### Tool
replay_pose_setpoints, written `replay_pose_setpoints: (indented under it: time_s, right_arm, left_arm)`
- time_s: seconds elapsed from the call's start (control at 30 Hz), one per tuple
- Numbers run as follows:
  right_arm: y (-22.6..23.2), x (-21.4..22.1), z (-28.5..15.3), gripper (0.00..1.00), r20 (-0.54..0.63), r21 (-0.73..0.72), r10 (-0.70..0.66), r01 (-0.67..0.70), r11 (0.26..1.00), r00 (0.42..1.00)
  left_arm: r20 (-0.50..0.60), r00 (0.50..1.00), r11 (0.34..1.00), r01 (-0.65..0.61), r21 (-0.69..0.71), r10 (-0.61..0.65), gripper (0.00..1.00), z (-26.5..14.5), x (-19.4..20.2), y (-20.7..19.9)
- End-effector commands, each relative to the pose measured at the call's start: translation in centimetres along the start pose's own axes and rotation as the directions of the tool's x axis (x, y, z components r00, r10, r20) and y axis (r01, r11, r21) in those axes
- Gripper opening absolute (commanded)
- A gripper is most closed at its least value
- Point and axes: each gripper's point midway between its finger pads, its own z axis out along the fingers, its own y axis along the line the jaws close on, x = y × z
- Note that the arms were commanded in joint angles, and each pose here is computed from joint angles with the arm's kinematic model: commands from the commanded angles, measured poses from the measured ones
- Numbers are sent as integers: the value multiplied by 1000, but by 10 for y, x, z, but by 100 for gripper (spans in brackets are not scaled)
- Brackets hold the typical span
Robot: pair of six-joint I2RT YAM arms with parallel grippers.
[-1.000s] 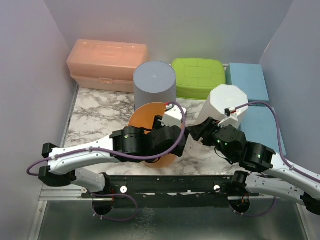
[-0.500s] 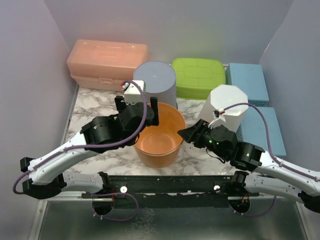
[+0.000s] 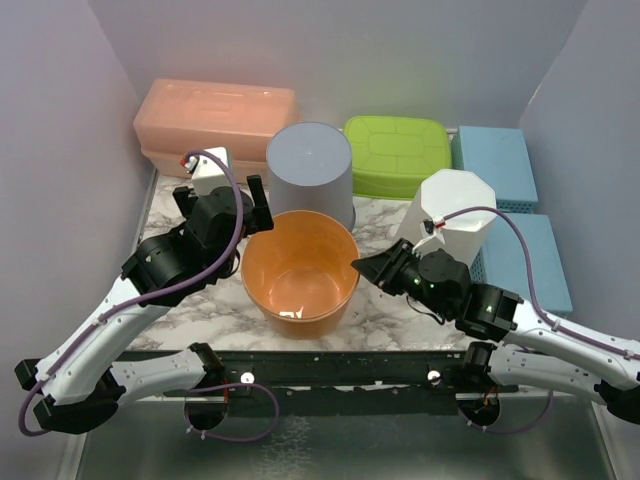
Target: Turn the large container upside down
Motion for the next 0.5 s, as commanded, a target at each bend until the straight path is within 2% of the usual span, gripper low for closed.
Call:
replay_pose_setpoints:
  time_s: [0.0,0.27,0.47]
  right_arm:
    - [6,1,-3,25,-8,-35,25,-25,999,1000]
    - [11,-11,-8,13,27,-28,5,-5,1000,1000]
    - [21,-20,-13,11,40,-30,-36,37,999,999]
  left_arm:
    - [-1,1000,998,-1,-65,1,98,0,6,20]
    - [-8,1000,995,1,-101,-2,99,-1,11,31]
    - [-3,1000,995,7,-101,-7,99,-3,9,33]
